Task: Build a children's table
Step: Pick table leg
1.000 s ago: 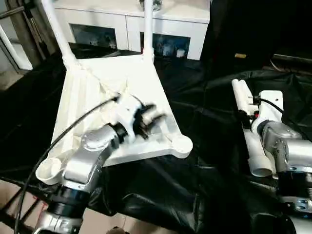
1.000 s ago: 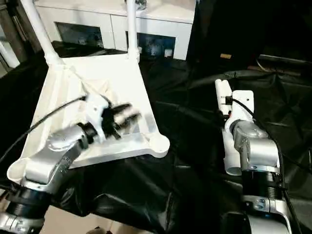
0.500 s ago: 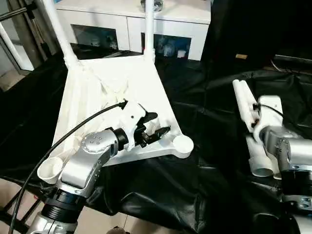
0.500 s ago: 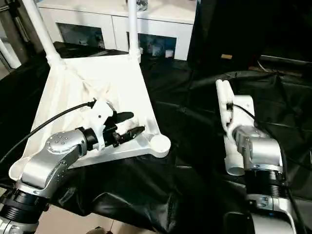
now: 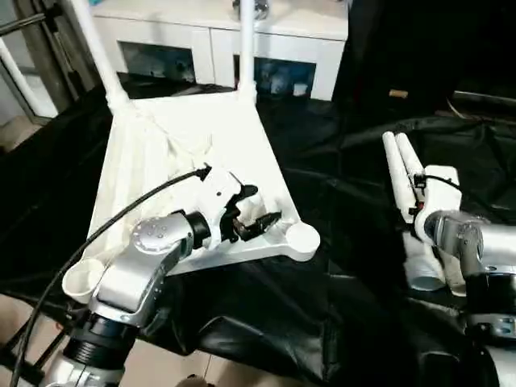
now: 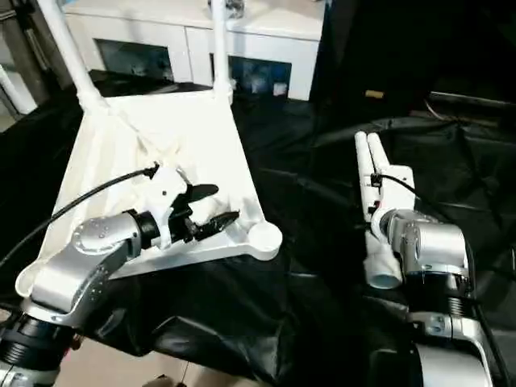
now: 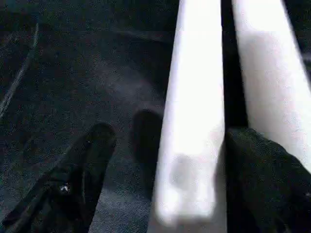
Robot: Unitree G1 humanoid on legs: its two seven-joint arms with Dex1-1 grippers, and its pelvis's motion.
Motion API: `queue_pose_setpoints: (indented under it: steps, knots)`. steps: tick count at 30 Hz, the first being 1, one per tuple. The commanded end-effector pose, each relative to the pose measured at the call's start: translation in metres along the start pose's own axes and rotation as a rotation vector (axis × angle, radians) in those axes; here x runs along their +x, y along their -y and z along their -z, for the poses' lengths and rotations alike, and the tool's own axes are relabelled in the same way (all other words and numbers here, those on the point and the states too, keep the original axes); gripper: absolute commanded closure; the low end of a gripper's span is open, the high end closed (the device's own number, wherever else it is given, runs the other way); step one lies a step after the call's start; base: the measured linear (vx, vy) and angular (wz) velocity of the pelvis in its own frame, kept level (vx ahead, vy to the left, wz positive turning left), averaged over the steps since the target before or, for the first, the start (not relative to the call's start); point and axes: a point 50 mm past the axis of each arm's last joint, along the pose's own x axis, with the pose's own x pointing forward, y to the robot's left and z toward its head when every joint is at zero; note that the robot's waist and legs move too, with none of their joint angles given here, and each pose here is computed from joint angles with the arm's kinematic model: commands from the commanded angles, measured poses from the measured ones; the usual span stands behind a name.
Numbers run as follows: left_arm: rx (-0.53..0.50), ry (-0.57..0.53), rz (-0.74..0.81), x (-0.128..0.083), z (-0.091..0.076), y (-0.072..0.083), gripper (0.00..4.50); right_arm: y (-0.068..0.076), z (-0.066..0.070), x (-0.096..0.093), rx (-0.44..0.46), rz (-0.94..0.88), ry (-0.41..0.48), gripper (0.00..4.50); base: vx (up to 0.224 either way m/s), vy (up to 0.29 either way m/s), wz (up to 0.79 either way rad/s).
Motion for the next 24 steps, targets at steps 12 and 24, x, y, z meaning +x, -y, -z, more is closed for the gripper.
queue_pose_setpoints:
  steps: [12,24]
  knots:
    - [0.022,-0.029,0.047,-0.001,0.0,0.007,0.71,-0.004,0.009,0.005,0.065,-0.097,-0.106,0.64,0.0,0.0,0.0]
    - [-0.003,-0.031,0.214,-0.006,-0.002,0.014,0.65,-0.004,0.013,0.009,0.074,-0.095,-0.131,1.61,0.0,0.0,0.0]
